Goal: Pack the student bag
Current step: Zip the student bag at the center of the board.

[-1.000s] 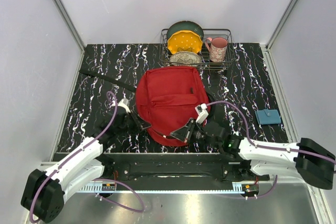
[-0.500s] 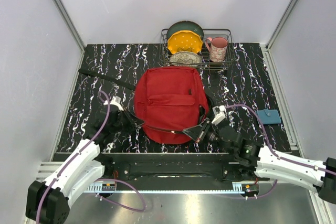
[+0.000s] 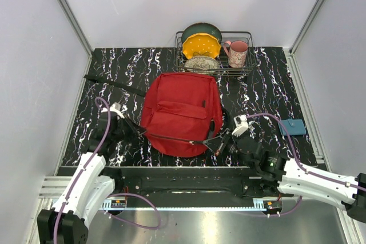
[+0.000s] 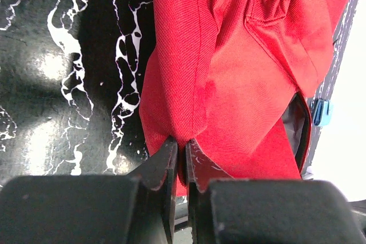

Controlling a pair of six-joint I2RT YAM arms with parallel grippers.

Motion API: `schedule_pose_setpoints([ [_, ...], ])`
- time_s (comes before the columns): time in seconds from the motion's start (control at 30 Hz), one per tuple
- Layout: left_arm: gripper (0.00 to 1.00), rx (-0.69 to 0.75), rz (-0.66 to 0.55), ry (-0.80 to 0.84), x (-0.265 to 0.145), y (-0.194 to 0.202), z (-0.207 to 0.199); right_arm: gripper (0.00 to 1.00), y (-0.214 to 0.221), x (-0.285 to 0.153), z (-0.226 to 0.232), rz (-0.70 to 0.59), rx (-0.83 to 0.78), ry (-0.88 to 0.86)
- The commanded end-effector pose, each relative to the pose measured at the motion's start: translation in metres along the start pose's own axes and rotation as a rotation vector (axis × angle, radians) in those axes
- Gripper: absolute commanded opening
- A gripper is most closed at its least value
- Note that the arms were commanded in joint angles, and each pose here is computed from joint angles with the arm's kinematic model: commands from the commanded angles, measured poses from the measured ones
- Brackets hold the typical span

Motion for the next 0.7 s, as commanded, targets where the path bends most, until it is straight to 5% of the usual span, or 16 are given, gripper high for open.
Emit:
schedule_pose_setpoints([
  [0.0,0.0,0.063,-0.102,0.038,-0.014,-0.033,-0.016,0.0,-0.013,0.0,0.015,-0.061,0.016,-0.033],
  [0.2,0.0,0.052,-0.129,0.019,-0.024,-0.051,-0.005,0.0,-0.013,-0.002,0.011,-0.071,0.023,-0.042],
  [0.3,0.39,0.069,-0.111,0.08,-0.025,-0.05,-0.013,0.0,-0.008,0.002,0.013,-0.04,0.001,-0.046],
  [0.33,0.61,0.084,-0.106,0.097,-0.026,-0.049,-0.016,0.0,-0.009,0.003,0.019,-0.039,0.002,-0.063],
  [0.43,0.91,0.161,-0.123,0.135,-0.039,-0.053,-0.028,0.0,-0.005,0.01,0.025,-0.015,-0.015,-0.073],
  [0.5,0.99,0.216,-0.165,0.108,-0.055,-0.06,-0.032,0.0,-0.001,0.016,0.025,0.001,-0.028,-0.065],
  [0.67,0.99,0.348,-0.18,0.24,-0.082,-0.061,-0.067,0.0,0.003,0.027,0.033,0.025,-0.057,-0.066],
])
Point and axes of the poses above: each gripper's point midway between its finger pads, its own x axis out along the fingers, its own z axis along the line the jaws close on, y = z × x, the point moved 3 cm from there along -x, back along the fingers, and after that the axes turned 7 degrees about x, right-handed, at the moved point
